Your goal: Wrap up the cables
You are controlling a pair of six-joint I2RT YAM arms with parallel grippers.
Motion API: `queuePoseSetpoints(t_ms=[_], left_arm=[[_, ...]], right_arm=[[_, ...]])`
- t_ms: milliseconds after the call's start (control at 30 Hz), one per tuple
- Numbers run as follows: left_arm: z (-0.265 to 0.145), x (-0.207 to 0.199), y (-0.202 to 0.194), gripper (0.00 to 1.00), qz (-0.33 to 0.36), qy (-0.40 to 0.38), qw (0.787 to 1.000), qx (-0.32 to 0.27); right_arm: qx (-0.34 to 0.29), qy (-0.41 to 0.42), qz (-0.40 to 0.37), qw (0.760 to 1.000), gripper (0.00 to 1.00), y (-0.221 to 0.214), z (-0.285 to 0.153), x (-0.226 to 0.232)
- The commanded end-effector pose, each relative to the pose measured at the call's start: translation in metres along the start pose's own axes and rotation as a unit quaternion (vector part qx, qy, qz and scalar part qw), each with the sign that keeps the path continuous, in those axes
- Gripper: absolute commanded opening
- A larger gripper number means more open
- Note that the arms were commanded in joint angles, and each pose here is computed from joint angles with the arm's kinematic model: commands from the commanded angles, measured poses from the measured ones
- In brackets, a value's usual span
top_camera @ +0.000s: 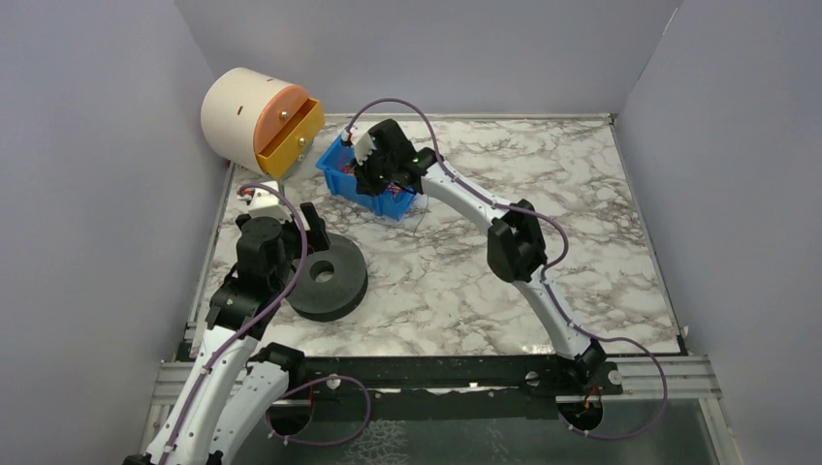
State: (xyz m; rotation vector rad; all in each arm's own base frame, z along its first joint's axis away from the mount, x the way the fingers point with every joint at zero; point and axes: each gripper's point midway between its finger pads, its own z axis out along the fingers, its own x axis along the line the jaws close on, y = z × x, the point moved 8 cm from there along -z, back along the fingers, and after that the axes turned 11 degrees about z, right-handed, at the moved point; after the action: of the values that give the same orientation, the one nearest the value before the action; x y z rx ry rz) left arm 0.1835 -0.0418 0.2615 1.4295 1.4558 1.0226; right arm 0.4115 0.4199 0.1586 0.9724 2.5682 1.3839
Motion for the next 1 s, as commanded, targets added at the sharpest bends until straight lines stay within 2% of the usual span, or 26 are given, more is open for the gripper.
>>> queuePoseSetpoints(t_ms=[0,67,400,667,967], left_arm=[[-0.005,0.005,0.01,0.99,-0.005,0.016,1.0,-0.016],[-0.006,0.005,0.01,0.99,-0.005,0.016,1.0,-0.017],[-0.007,0.005,0.01,0.99,-0.006,0.013,1.0,-0.02],[-0.009,0.004,0.011,0.99,-0.008,0.009,1.0,-0.024],[-0.009,0.002,0.011,0.99,-0.008,0.001,1.0,-0.024]], right_arm=[[-0.007,-0.019,0.006,1.0,0.05,0.009,-0.019,0.004],[-0.013,-0.039,0.009,0.999,0.01,0.01,-0.027,0.003],[-0.063,-0.185,0.036,0.98,0.01,0.006,-0.088,-0.007],[-0.082,-0.293,0.086,0.949,0.01,-0.022,-0.137,-0.021],[-0.115,-0.37,0.175,0.905,0.01,-0.057,-0.19,-0.044]])
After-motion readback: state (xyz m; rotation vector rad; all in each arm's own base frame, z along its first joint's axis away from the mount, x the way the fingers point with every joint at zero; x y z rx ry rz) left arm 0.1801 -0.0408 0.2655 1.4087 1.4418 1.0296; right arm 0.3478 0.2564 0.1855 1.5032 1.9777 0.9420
